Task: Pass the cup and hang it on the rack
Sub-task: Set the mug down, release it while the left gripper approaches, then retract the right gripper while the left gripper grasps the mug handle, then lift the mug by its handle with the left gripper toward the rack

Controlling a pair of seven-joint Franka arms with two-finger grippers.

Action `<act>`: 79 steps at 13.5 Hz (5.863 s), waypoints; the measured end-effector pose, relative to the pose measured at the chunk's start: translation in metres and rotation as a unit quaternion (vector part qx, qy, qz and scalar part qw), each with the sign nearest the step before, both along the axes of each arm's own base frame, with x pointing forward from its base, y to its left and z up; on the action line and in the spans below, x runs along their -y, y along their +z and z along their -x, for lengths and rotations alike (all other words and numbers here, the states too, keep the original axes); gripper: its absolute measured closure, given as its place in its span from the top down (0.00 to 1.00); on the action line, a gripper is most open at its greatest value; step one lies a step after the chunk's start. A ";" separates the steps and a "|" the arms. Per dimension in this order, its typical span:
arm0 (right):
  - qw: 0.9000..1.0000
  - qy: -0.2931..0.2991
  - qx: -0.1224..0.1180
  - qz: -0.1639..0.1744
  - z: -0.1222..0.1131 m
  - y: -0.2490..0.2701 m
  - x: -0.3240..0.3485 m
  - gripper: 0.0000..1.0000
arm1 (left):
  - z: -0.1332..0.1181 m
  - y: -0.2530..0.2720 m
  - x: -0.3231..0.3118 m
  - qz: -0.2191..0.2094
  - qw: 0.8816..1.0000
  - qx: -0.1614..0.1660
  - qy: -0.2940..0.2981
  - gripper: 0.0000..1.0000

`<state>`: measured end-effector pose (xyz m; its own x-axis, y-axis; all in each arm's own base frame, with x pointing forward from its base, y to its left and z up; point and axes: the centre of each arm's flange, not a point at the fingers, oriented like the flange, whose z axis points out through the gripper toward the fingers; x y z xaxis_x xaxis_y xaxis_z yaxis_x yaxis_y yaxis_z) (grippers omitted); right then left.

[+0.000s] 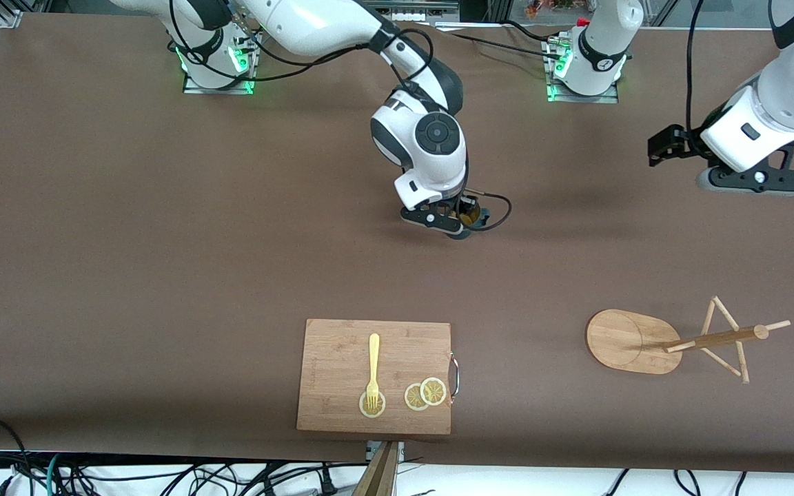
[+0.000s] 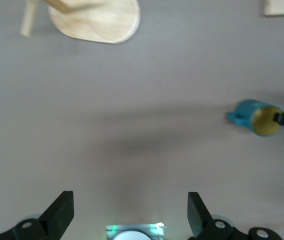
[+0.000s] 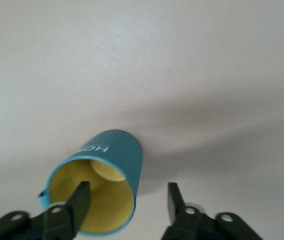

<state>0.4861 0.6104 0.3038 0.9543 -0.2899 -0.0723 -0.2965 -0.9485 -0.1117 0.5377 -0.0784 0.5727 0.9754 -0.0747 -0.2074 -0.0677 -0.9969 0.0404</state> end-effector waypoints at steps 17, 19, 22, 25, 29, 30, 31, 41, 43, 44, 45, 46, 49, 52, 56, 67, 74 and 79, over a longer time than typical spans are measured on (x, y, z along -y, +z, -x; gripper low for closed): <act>0.999 0.034 -0.028 0.020 -0.079 0.267 0.406 1.00 | 0.014 -0.164 -0.018 0.288 0.901 0.046 -0.321 1.00; 0.999 0.040 -0.035 0.014 -0.067 0.283 0.460 1.00 | 0.022 -0.200 -0.025 0.317 0.878 0.083 -0.349 1.00; 0.996 0.075 -0.034 0.036 -0.063 0.292 0.523 1.00 | 0.034 -0.256 -0.031 0.377 0.827 0.151 -0.389 1.00; 0.993 0.104 -0.034 0.047 -0.067 0.290 0.566 1.00 | 0.031 -0.311 -0.031 0.421 0.773 0.212 -0.425 1.00; 0.989 0.123 -0.039 0.072 -0.067 0.285 0.567 1.00 | 0.032 -0.372 -0.016 0.454 0.700 0.308 -0.457 1.00; 0.988 0.128 -0.040 0.077 -0.067 0.284 0.564 1.00 | 0.034 -0.384 -0.007 0.459 0.683 0.331 -0.462 1.00; 0.988 0.130 -0.040 0.077 -0.067 0.284 0.563 1.00 | 0.036 -0.392 0.000 0.463 0.669 0.348 -0.466 1.00; 0.989 0.130 -0.037 0.052 -0.058 0.297 0.568 1.00 | 0.063 -0.456 0.061 0.452 0.610 0.440 -0.480 0.99; 0.990 0.127 -0.036 0.052 -0.058 0.297 0.571 1.00 | 0.070 -0.470 0.067 0.453 0.609 0.448 -0.472 0.97; 0.990 0.126 -0.033 0.052 -0.059 0.300 0.573 1.00 | 0.073 -0.476 0.070 0.457 0.612 0.448 -0.466 0.92; 0.991 0.124 -0.026 0.053 -0.060 0.306 0.575 1.00 | 0.074 -0.479 0.072 0.459 0.614 0.448 -0.461 0.79; 0.991 0.121 -0.018 0.053 -0.060 0.314 0.578 1.00 | 0.075 -0.481 0.073 0.460 0.614 0.448 -0.458 0.65; 0.993 0.108 -0.015 0.053 -0.062 0.318 0.593 1.00 | 0.075 -0.481 0.073 0.461 0.613 0.449 -0.458 0.33; 0.993 0.107 -0.022 0.053 -0.063 0.314 0.594 1.00 | 0.074 -0.480 0.074 0.461 0.614 0.451 -0.455 0.21; 0.993 0.107 -0.023 0.053 -0.063 0.314 0.594 1.00 | 0.072 -0.478 0.074 0.467 0.611 0.457 -0.448 0.21; 0.992 0.108 -0.024 0.053 -0.063 0.314 0.593 1.00 | 0.030 -0.414 -0.071 0.504 0.694 0.432 -0.280 0.21; 0.992 0.107 -0.045 0.051 -0.058 0.311 0.595 1.00 | 0.045 -0.402 -0.151 0.546 0.732 0.371 -0.167 0.21; 0.992 0.107 -0.045 0.051 -0.058 0.310 0.595 1.00 | 0.038 -0.371 -0.208 0.591 0.753 0.282 -0.063 0.21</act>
